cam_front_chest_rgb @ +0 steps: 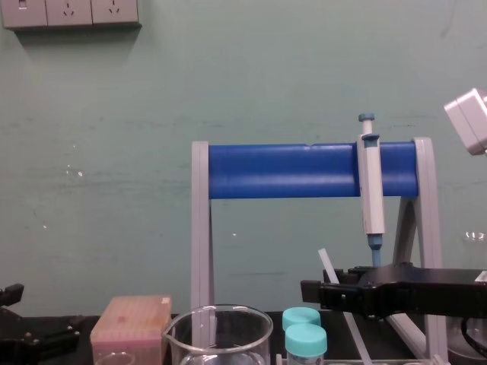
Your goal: Pick up the stirring rod with one hand, then place it down.
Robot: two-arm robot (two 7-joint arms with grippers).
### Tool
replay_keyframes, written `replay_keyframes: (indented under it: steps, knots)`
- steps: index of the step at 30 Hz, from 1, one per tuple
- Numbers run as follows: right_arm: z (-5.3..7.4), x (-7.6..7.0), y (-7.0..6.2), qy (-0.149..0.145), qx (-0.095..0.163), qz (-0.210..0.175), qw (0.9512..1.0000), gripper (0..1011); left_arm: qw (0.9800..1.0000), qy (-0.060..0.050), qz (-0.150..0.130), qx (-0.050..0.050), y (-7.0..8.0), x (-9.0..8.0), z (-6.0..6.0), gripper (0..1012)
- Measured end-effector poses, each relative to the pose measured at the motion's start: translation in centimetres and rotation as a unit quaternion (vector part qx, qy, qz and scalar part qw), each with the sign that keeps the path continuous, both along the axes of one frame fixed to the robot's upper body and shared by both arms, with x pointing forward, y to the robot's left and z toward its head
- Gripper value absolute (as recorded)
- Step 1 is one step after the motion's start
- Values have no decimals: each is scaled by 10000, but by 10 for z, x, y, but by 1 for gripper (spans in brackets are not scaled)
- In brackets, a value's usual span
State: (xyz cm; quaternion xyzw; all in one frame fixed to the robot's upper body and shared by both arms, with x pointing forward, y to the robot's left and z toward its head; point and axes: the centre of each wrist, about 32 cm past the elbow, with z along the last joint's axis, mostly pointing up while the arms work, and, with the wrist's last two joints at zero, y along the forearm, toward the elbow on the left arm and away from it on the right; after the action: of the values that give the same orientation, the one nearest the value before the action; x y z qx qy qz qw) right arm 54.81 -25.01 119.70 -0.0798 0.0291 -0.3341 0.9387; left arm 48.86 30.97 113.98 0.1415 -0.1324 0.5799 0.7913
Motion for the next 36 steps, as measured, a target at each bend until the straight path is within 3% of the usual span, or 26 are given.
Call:
replay_keyframes:
  steps: [1, 14, 26, 30, 32, 36]
  knots:
    - [0, 0, 0, 0, 0, 0, 10000, 520, 10000, -1, 0, 0, 0, 0, 0, 1000]
    - [0, 0, 0, 2, 3, 2, 10000, 88, 10000, 0, 0, 0, 0, 0, 0, 1000]
    - [-2, -2, 0, -99, 67, -33, 9999, 72, 10000, -1, 0, 0, 0, 0, 0, 1000]
    - [-7, -5, 0, -440, 293, -95, 9986, 72, 10000, 0, 0, 0, 0, 0, 0, 1000]
    - [-14, -8, -2, -788, 526, -100, 9955, 72, 10000, 0, 0, -1, 0, 0, 0, 1000]
    - [-21, -13, -5, -1084, 744, -93, 9913, 72, 10000, -1, 0, -1, 0, 0, 0, 1000]
